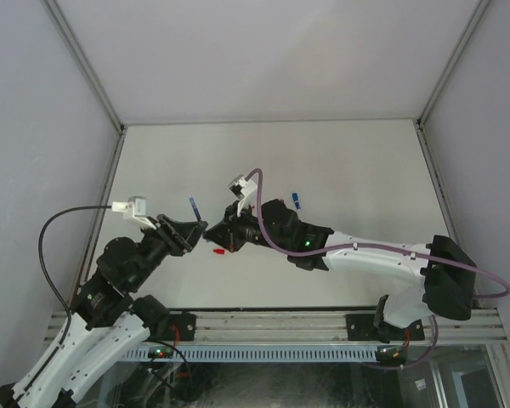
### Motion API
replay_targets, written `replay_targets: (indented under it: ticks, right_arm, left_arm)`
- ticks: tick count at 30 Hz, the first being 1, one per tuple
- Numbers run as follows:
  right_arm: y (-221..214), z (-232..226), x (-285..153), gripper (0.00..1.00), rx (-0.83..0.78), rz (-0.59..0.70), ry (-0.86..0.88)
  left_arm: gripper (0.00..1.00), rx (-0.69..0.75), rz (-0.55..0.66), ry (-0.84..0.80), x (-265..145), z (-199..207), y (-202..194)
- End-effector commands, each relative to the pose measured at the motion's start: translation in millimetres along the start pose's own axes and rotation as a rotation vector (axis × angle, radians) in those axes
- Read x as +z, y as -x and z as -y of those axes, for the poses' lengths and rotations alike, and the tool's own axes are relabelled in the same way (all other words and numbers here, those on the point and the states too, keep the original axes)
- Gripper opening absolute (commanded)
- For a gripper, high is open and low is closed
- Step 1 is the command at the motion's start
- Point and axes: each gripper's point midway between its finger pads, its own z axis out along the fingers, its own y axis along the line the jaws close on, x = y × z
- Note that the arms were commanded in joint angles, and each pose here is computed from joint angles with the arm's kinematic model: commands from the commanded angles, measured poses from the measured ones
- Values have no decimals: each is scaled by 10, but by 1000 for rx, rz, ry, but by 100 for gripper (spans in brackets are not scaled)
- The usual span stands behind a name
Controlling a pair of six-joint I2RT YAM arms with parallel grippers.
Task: Insert the pens into the pen caps
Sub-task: Pick up the pen from the center of the board.
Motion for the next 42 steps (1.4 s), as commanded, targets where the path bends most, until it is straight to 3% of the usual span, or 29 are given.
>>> replay_targets:
  ticks: [1, 6, 15, 19, 26, 33, 38, 42]
  right_arm:
    - [237, -188, -66, 0, -36, 86, 56]
    - [245, -188, -65, 0, -42, 89, 56]
    - [231, -168, -38, 0, -42, 89, 52]
    - [211, -122, -57, 0, -14, 61, 58]
    - [233, 75, -97, 24, 14, 37, 16]
    - [131, 596, -134, 33, 17, -24, -137]
    - [98, 967, -187, 59, -9, -35, -279]
    - [63, 1207, -167, 69, -50, -79, -357]
  left_arm:
    - [48, -9, -3, -39, 79, 58, -29]
    - [39, -8, -10, -59, 87, 95, -40]
    - [2, 11, -15, -65, 91, 115, -33]
    - [0, 41, -15, -44, 83, 100, 2]
    - [0, 149, 6, 45, 7, 7, 174]
    - [0, 252, 33, 139, -144, -143, 328]
    - [0, 302, 9, 162, -203, -205, 312]
    - [0, 325, 1, 163, -240, -228, 298]
